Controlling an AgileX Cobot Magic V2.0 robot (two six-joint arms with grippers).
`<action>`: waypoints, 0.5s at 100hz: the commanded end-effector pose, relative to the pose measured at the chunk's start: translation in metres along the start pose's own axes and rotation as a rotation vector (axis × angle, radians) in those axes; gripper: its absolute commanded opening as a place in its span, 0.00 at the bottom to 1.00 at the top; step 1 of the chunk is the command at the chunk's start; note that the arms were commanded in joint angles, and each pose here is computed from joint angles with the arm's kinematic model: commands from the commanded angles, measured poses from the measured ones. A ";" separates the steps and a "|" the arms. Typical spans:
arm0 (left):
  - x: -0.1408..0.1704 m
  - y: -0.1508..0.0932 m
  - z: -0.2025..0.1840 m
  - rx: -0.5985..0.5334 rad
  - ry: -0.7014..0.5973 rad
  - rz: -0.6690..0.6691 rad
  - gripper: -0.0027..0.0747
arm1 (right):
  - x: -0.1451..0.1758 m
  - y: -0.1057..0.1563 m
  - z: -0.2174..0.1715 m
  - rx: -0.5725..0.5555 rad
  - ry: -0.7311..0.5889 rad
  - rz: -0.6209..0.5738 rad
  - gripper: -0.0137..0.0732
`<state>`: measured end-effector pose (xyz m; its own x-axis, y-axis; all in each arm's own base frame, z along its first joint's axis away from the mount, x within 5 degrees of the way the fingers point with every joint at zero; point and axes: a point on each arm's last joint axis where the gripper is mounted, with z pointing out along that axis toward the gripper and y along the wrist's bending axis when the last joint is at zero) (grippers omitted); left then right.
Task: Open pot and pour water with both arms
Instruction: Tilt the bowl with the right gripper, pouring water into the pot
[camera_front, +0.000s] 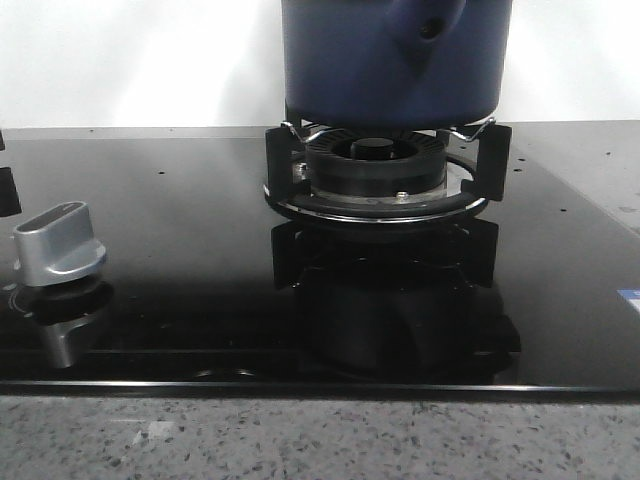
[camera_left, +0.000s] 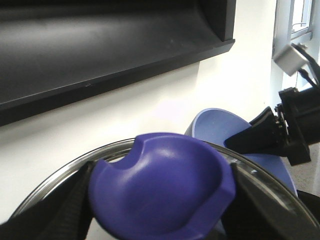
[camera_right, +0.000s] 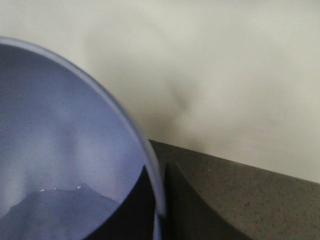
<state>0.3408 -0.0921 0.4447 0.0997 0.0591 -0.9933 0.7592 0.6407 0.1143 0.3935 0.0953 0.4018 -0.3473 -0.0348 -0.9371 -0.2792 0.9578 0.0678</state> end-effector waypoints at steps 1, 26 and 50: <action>-0.036 -0.010 -0.014 -0.006 -0.122 -0.003 0.44 | -0.035 0.005 -0.038 0.028 -0.337 -0.006 0.09; -0.036 -0.010 -0.014 -0.006 -0.122 -0.003 0.44 | -0.014 0.005 -0.044 0.083 -0.551 -0.046 0.09; -0.036 -0.010 -0.014 -0.006 -0.122 -0.003 0.44 | 0.010 0.000 -0.043 0.127 -0.674 -0.048 0.08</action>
<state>0.3408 -0.0921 0.4447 0.0997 0.0591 -0.9933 0.7592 0.6407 0.1143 0.3687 0.0900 0.3720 0.0803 0.0329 -0.9962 -0.1880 0.9820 0.0173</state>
